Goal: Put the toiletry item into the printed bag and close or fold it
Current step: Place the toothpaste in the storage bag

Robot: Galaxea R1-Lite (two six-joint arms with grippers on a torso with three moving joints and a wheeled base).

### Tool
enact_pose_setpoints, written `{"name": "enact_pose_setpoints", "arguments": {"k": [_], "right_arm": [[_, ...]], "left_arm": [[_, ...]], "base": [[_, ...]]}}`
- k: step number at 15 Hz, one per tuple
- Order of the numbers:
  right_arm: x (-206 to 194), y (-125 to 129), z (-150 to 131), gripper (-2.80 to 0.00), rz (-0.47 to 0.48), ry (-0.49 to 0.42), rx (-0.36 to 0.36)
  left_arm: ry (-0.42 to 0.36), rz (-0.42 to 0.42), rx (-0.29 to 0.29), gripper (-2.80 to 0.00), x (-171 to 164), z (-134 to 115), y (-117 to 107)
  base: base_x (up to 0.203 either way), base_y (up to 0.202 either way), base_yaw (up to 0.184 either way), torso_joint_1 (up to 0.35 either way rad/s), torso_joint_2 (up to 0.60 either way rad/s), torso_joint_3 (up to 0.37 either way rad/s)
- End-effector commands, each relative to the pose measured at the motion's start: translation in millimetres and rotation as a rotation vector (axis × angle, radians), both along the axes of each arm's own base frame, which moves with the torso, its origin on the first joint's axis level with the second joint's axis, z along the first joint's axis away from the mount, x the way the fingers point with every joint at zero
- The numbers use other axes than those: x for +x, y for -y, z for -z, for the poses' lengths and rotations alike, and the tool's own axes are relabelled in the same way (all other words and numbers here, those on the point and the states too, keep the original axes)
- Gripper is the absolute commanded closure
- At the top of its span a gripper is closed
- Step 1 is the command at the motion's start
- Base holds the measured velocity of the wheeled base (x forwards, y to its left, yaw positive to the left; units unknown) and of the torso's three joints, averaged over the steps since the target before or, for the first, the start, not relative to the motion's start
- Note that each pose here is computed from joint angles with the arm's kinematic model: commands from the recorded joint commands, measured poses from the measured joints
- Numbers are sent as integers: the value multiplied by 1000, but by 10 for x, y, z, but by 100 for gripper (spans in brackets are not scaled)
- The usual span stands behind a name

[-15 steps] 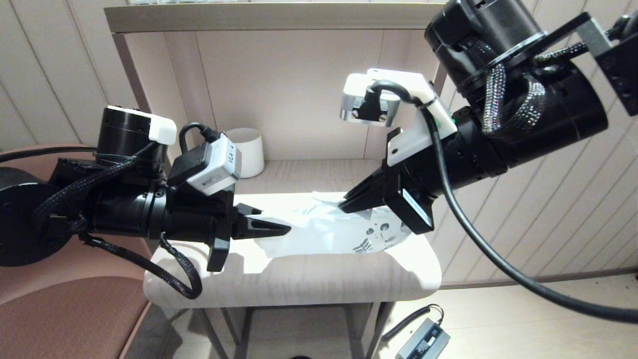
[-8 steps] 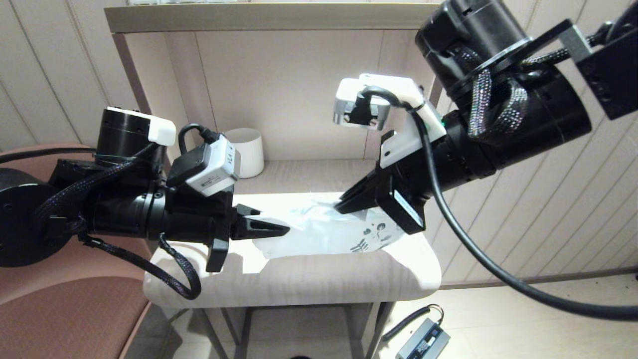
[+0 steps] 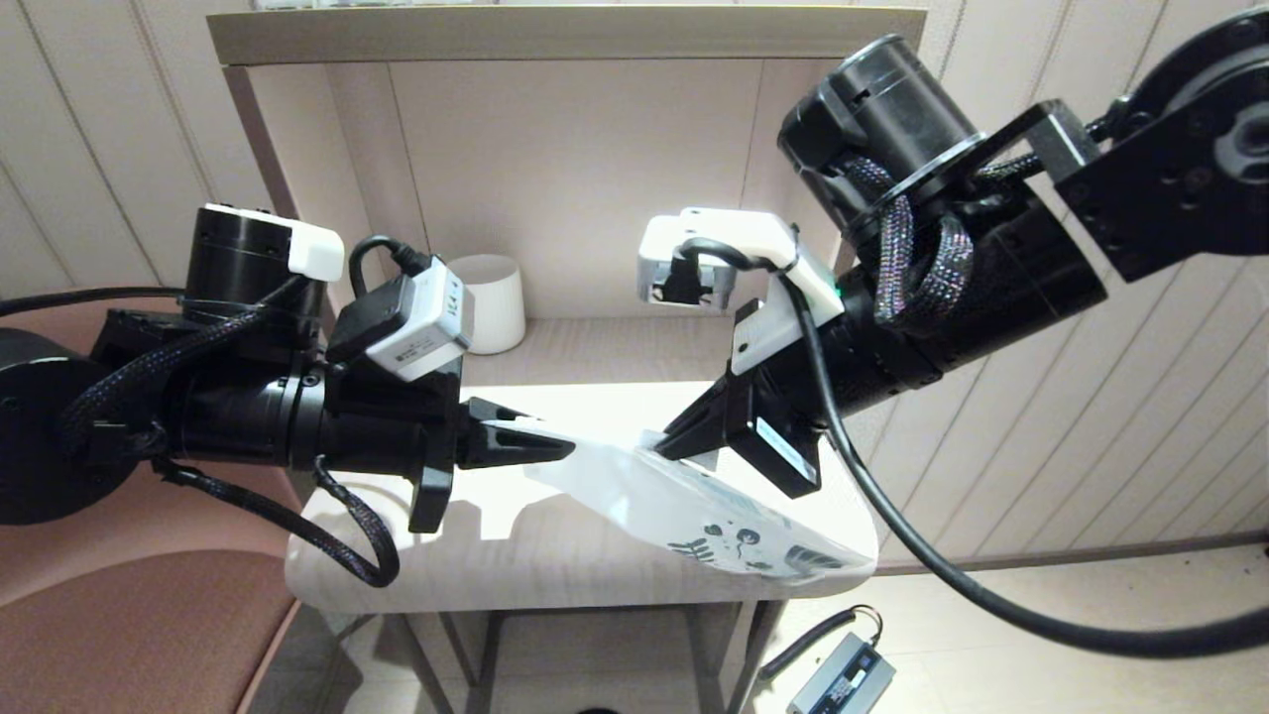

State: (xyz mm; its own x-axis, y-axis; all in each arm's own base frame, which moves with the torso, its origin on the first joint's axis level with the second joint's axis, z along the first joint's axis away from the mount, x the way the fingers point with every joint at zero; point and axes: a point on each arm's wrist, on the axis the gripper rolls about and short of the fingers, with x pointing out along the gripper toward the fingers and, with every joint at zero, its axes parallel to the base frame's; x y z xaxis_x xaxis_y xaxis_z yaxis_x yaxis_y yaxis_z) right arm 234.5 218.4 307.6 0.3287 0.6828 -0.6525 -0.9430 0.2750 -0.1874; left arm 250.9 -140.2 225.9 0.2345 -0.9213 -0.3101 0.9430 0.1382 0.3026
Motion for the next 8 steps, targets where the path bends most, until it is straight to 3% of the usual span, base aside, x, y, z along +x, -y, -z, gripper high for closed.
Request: {"name": "enact_pose_setpoints", "arguments": {"k": [1,6,8], "right_arm": [[-17,18,-26,0,-3,6,4],[-134,154,-328,0,11,90,91],[-212,197,-408,0,7,110,116]], "left_arm": [[-4,-5,2,0,28,23,-21],[-13,-8,9,0,88,79,3],[24,-13,-1,0,210,109,58]], "base": [[0,0,0,0,0,0],[0,0,0,0,0,0],[0,0,0,0,0,0]]}}
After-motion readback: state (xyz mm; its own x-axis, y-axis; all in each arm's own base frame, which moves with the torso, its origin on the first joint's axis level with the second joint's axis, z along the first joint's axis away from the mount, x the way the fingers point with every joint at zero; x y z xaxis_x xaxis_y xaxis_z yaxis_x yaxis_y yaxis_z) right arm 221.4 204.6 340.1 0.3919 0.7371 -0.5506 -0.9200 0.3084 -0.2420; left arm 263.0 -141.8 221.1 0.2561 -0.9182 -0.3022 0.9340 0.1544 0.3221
